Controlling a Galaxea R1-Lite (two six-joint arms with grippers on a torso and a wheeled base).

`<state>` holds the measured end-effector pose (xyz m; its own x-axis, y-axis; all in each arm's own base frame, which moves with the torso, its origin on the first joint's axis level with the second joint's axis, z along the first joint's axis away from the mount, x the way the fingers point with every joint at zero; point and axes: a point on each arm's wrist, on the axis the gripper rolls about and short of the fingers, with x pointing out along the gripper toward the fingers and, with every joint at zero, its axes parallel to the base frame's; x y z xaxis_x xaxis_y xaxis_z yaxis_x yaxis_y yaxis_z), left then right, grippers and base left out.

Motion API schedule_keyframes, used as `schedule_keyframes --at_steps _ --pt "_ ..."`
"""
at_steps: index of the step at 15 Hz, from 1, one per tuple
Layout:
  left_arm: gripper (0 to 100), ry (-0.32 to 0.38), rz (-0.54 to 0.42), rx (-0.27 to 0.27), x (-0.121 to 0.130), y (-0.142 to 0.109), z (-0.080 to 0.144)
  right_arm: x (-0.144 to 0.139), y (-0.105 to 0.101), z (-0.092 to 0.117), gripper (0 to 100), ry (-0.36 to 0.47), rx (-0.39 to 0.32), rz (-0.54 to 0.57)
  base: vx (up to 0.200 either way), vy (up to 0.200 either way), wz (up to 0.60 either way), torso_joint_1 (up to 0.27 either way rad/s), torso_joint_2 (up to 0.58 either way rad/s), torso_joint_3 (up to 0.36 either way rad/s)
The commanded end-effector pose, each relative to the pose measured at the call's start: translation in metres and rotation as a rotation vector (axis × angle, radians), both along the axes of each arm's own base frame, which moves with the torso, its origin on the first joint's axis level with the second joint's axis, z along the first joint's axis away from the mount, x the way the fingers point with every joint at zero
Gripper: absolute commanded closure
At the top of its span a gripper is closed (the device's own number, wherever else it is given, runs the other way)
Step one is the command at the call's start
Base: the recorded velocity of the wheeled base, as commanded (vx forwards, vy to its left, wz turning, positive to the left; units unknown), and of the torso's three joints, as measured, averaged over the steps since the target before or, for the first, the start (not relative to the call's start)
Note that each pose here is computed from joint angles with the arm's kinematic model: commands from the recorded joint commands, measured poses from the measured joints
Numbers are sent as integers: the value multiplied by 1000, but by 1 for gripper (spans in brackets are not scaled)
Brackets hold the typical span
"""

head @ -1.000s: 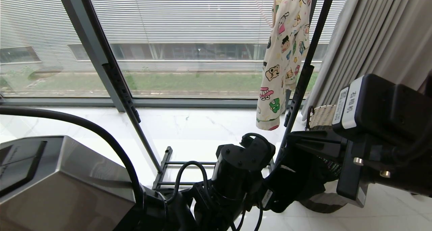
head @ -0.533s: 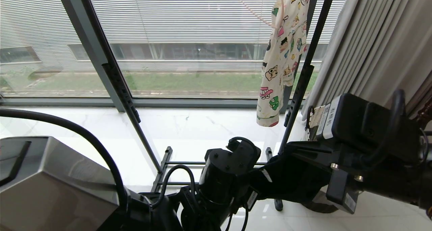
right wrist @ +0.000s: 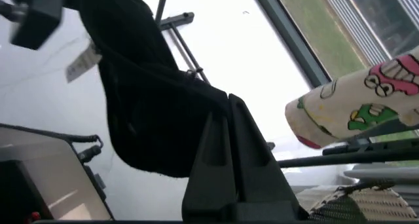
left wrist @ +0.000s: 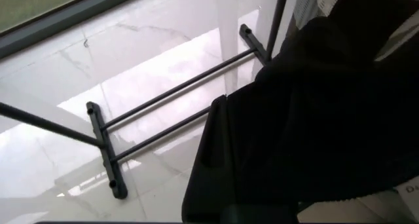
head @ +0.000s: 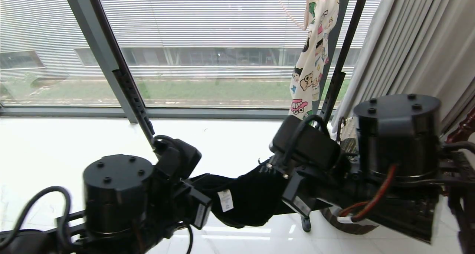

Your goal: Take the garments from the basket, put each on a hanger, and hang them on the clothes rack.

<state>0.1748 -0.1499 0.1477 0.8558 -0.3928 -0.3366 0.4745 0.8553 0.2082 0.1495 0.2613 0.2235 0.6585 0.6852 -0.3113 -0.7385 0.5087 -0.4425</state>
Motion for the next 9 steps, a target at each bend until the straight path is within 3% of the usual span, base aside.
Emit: schedule_keyframes --at_steps 1,3,5,7,9 --pt "100 -81 71 -39 -33 52 21 16 56 -16 100 -3 2 35 0 0 0 0 0 0" --pt "100 -77 32 -52 -44 59 34 19 65 -12 100 -13 19 38 0 0 0 0 0 0" --pt "100 -63 -15 -60 -45 58 51 16 57 -14 100 -7 9 36 0 0 0 0 0 0" --pt "100 -82 -79 -82 -41 45 63 12 35 -11 100 -14 -5 -15 0 0 0 0 0 0" --pt "100 -84 -220 -97 -51 23 70 5 4 -8 100 -21 -11 -79 0 0 0 0 0 0"
